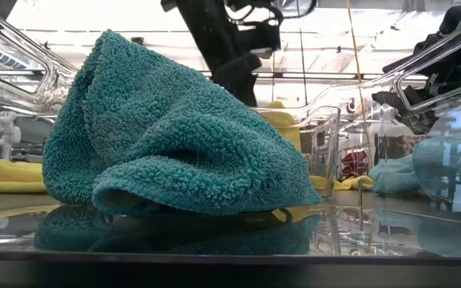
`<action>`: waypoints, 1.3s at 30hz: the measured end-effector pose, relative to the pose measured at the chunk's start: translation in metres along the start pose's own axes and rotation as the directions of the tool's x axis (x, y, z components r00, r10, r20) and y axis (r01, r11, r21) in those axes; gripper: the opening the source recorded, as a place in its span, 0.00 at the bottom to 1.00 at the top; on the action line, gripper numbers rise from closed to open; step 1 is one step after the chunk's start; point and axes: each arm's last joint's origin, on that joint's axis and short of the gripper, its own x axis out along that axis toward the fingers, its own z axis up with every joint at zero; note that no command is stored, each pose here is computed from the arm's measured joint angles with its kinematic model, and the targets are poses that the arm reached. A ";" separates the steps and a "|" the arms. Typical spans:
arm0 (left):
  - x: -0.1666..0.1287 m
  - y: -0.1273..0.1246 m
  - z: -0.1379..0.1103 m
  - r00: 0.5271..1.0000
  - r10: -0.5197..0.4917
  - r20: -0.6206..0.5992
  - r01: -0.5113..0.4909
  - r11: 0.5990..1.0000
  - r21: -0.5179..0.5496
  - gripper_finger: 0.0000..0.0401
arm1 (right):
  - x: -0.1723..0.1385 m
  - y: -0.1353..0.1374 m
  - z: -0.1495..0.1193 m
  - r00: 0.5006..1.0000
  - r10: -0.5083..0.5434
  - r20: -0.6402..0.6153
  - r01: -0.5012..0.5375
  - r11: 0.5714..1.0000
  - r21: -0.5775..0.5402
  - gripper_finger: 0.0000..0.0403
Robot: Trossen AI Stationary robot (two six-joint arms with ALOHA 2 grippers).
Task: Sort microfiber towel by color & place in baskets
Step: Put the yellow microfiber cloth into the top transparent bin
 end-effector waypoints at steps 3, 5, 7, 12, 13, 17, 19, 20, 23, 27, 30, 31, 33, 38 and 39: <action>0.007 -0.004 -0.005 0.997 -0.064 -0.046 0.063 0.998 -0.030 0.03 | 0.000 0.000 0.000 1.000 0.000 0.001 0.000 1.000 0.000 0.53; 0.007 -0.006 -0.007 0.992 -0.105 -0.065 0.101 0.993 -0.054 0.03 | 0.000 0.000 0.000 1.000 0.001 0.000 -0.001 1.000 0.000 0.53; 0.007 -0.007 -0.009 0.987 -0.133 -0.090 0.127 0.989 -0.070 0.04 | 0.000 0.000 0.000 1.000 0.000 0.000 0.000 1.000 0.000 0.53; 0.003 -0.011 -0.013 0.971 -0.203 -0.125 0.193 0.977 -0.091 0.14 | 0.000 0.000 0.000 1.000 0.000 0.000 0.000 1.000 0.000 0.53; 0.002 -0.013 -0.013 0.968 -0.218 -0.126 0.207 0.974 -0.089 0.17 | 0.000 0.000 0.000 1.000 0.000 0.000 0.000 1.000 0.000 0.53; -0.003 -0.018 -0.012 0.958 -0.254 -0.134 0.245 0.966 -0.080 0.29 | 0.000 0.000 0.000 1.000 0.001 0.000 -0.001 1.000 0.000 0.53; -0.009 -0.018 -0.008 0.956 -0.260 -0.134 0.252 0.965 -0.075 0.35 | 0.000 0.000 0.000 1.000 0.001 0.000 -0.001 1.000 0.000 0.53; -0.013 -0.019 -0.004 0.956 -0.262 -0.130 0.255 0.965 -0.068 0.38 | 0.000 0.000 0.000 1.000 0.000 0.000 0.000 1.000 0.000 0.53; -0.026 -0.016 0.006 0.962 -0.248 -0.114 0.245 0.969 -0.040 0.45 | 0.000 0.000 0.000 1.000 0.000 0.000 0.000 1.000 0.000 0.53; -0.045 -0.010 0.020 0.990 -0.107 -0.091 0.110 0.993 0.031 0.49 | 0.000 0.000 0.000 1.000 0.000 0.000 0.000 1.000 0.000 0.53; -0.048 -0.004 0.023 0.996 0.037 -0.081 -0.030 0.996 0.084 0.49 | 0.000 0.000 0.000 1.000 0.001 0.000 -0.001 1.000 0.000 0.53; -0.047 0.000 0.023 0.994 0.071 -0.083 -0.063 0.993 0.099 0.49 | 0.000 0.000 0.000 1.000 0.000 0.000 0.000 1.000 0.000 0.53; -0.045 0.008 0.022 0.990 0.106 -0.096 -0.095 0.989 0.109 0.49 | 0.000 0.000 0.000 1.000 0.001 0.000 -0.001 1.000 0.000 0.53; -0.030 0.034 0.014 0.983 0.097 -0.155 -0.089 0.994 0.062 0.49 | 0.000 0.000 0.000 1.000 0.000 0.000 0.000 1.000 0.000 0.53; -0.028 0.040 0.012 0.981 0.105 -0.164 -0.098 0.994 0.052 0.49 | 0.000 0.000 0.000 1.000 0.000 0.000 0.000 1.000 0.000 0.53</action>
